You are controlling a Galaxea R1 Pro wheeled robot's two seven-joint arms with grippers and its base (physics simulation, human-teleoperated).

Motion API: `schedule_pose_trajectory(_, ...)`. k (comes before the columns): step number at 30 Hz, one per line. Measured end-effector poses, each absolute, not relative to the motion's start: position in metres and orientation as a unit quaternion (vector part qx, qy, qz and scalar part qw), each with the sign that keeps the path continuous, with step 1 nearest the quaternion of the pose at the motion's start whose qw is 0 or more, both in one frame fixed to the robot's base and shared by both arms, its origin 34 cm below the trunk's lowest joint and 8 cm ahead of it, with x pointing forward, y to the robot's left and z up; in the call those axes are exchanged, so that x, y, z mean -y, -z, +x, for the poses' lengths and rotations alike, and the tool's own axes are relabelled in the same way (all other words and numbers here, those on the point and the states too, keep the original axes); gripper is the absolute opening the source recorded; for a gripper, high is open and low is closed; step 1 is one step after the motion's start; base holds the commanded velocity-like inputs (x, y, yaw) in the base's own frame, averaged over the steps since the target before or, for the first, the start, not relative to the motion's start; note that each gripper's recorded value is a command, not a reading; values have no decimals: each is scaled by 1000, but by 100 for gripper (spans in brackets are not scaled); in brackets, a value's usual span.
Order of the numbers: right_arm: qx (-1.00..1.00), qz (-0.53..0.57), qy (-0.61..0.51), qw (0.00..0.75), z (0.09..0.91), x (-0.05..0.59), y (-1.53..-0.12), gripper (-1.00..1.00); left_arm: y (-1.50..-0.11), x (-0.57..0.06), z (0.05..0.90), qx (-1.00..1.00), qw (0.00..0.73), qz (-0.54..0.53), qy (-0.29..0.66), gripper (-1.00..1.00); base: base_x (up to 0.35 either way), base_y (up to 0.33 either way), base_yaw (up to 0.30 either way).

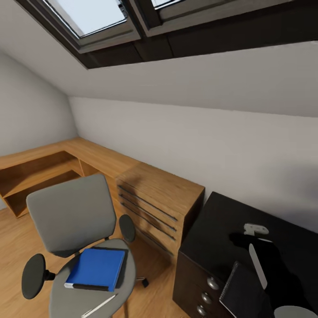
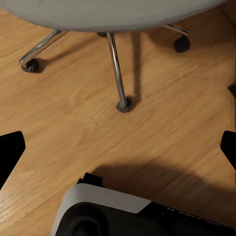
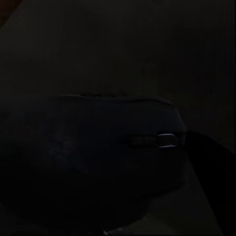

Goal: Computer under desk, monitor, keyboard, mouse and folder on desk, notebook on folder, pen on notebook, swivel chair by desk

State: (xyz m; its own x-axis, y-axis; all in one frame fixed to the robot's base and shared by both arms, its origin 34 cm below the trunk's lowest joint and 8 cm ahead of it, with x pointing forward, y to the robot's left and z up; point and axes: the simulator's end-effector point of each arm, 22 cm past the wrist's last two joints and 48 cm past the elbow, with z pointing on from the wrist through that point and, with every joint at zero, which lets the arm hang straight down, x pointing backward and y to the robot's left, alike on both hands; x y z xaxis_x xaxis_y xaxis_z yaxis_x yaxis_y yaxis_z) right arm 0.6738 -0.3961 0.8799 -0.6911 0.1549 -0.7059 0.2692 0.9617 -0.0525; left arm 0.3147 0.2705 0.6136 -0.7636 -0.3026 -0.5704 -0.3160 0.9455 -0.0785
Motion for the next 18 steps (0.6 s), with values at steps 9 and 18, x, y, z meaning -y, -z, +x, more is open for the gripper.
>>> schedule_pose_trajectory(9, -911, 133, 67, 384, 675, 402, -886, -100, -613, -271, 314, -939, 301, -165, -11, 100, -1, 1, -262)
schedule_pose_trajectory(18, -911, 134, 66, 385, 675, 402, -885, -100, -602, -273, 281, -950, 264, -166, -23, 100, 0, 0, -262)
